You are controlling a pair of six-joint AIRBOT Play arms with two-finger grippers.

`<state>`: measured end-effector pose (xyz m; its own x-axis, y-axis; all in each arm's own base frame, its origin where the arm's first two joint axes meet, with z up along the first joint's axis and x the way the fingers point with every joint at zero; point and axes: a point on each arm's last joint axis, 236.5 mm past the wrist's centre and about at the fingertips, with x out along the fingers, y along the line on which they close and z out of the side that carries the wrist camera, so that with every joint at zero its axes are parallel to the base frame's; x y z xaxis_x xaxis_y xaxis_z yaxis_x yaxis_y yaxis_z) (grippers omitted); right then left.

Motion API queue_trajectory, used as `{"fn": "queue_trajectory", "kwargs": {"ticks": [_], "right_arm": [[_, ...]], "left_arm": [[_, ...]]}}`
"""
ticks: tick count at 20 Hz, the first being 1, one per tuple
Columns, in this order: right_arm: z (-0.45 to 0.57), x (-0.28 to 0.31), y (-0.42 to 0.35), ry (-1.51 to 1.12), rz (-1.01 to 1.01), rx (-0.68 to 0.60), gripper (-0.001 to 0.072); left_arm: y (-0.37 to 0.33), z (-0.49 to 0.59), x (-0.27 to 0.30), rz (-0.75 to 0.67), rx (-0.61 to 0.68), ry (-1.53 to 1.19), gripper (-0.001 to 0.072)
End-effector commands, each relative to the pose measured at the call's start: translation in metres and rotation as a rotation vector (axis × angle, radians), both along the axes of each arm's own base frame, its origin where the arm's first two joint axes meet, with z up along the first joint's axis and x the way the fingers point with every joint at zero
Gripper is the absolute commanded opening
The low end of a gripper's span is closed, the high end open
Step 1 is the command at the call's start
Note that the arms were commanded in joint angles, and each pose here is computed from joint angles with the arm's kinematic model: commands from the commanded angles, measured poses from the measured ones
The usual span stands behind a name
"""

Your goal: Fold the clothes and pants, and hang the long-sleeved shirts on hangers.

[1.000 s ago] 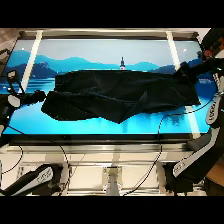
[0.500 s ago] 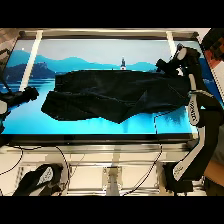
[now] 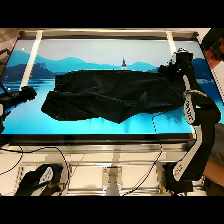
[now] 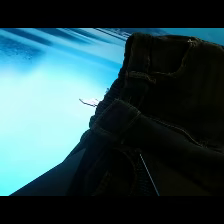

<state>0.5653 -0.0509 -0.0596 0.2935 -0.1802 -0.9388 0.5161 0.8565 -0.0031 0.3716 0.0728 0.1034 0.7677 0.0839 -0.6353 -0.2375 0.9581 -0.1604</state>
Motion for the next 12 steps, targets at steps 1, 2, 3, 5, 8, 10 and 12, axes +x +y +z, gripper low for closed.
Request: {"fn": "queue_trajectory", "kwargs": {"ticks": [1,2,3,5,8,10,12], "right_arm": [[-0.015,-0.001,0.001,0.025,-0.003,-0.001,0.0554],[-0.017,0.001,0.001,0.018,0.0,-0.001,0.0554],[-0.017,0.004,0.001,0.004,0.003,-0.001,0.0554],[-0.017,0.013,0.002,-0.031,0.009,-0.001,0.0553],[-0.024,0.015,0.002,-0.035,-0.009,0.006,0.0549],[-0.029,0.014,0.002,-0.027,-0.009,0.006,0.0545],[-0.031,0.014,0.002,-0.022,-0.009,0.006,0.0544]], "left_arm": [[0.0,0.001,0.0,-0.001,0.001,-0.002,0.0335],[0.0,0.001,0.0,-0.002,0.001,-0.002,0.0334],[0.0,0.001,0.0,-0.002,0.001,-0.002,0.0334],[0.0,0.001,0.0,-0.001,0.001,-0.002,0.0334],[-0.002,0.001,0.0,-0.005,0.0,-0.002,0.0334],[-0.001,0.001,0.0,-0.004,0.001,-0.002,0.0334],[-0.001,0.001,0.0,-0.004,0.001,-0.002,0.0335]]}}
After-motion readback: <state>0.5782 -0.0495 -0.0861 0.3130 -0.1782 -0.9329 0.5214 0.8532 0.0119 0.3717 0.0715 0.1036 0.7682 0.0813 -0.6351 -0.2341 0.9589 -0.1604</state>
